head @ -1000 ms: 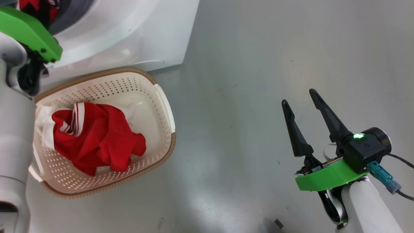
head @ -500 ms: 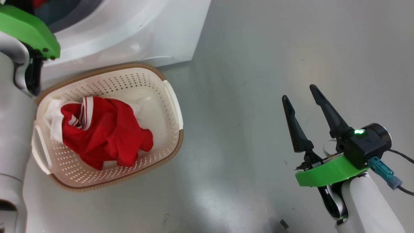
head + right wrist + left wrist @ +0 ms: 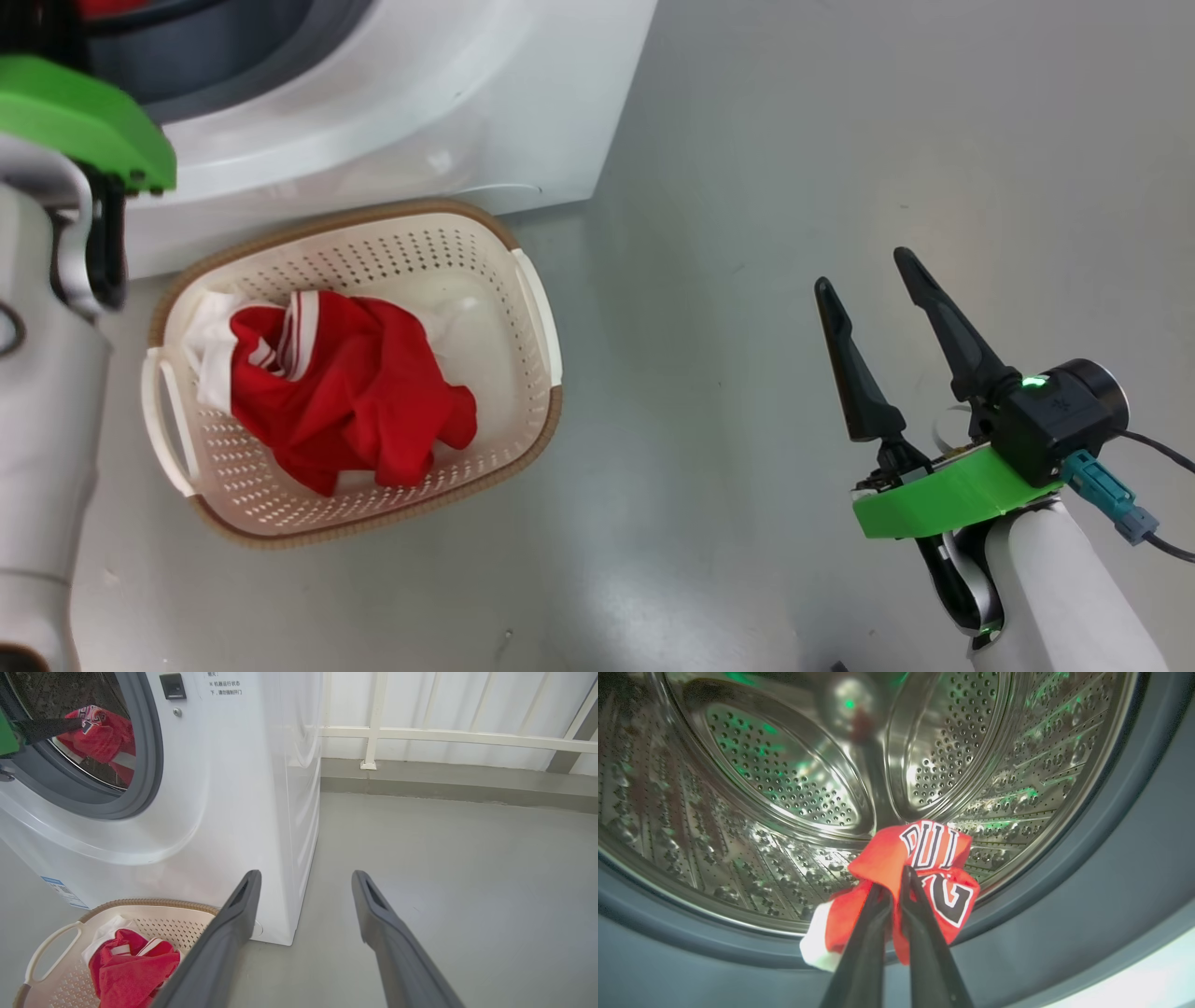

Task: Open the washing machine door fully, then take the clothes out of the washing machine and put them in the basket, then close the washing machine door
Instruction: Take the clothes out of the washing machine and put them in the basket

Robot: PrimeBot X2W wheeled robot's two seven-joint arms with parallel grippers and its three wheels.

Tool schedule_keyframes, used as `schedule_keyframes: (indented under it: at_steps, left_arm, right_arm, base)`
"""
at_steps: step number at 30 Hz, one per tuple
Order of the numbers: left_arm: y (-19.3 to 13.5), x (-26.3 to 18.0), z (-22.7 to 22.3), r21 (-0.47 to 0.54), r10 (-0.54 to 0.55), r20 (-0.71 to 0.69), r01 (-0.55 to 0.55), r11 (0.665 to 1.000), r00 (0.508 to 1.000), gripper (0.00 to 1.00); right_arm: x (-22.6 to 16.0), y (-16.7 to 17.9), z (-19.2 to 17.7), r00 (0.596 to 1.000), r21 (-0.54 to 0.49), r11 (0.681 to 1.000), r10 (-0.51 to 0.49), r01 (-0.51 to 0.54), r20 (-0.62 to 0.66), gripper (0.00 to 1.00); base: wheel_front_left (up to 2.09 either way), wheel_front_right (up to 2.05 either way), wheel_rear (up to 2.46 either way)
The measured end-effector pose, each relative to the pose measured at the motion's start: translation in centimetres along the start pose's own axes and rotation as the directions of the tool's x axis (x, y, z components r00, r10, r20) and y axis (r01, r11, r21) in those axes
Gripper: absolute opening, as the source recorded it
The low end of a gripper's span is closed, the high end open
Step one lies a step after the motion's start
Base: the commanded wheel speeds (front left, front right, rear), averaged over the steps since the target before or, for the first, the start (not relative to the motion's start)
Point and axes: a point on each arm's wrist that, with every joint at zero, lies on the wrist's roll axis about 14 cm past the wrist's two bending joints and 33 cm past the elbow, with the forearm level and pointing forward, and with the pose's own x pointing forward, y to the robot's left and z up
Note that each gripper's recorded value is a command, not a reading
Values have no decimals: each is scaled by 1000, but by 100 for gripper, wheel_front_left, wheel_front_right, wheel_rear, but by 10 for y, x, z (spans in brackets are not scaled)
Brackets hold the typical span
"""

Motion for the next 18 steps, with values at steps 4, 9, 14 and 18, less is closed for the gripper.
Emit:
schedule_keyframes:
  at_steps: [4, 9, 14, 18]
  left_arm:
    - [11, -15, 7, -3, 29, 36, -29, 1000, 999, 0]
    - [15, -35, 17, 4, 39, 80, -39, 999, 996, 0]
    - [14, -58, 23, -1, 46, 104, -46, 999, 994, 0]
    - [16, -78, 31, 0, 59, 130, -60, 998, 990, 0]
  right_arm:
    - [1, 5, 3, 1000, 4, 1000, 13, -14, 8, 100]
    - [1, 11, 12, 999, 6, 1000, 29, -29, 30, 100]
    - [-1, 16, 23, 998, 6, 999, 41, -41, 55, 100]
    - [-4, 20, 34, 995, 5, 999, 52, -52, 83, 100]
  base:
    - [0, 0, 0]
    - [0, 0, 0]
    - [0, 0, 0]
    - [0, 0, 0]
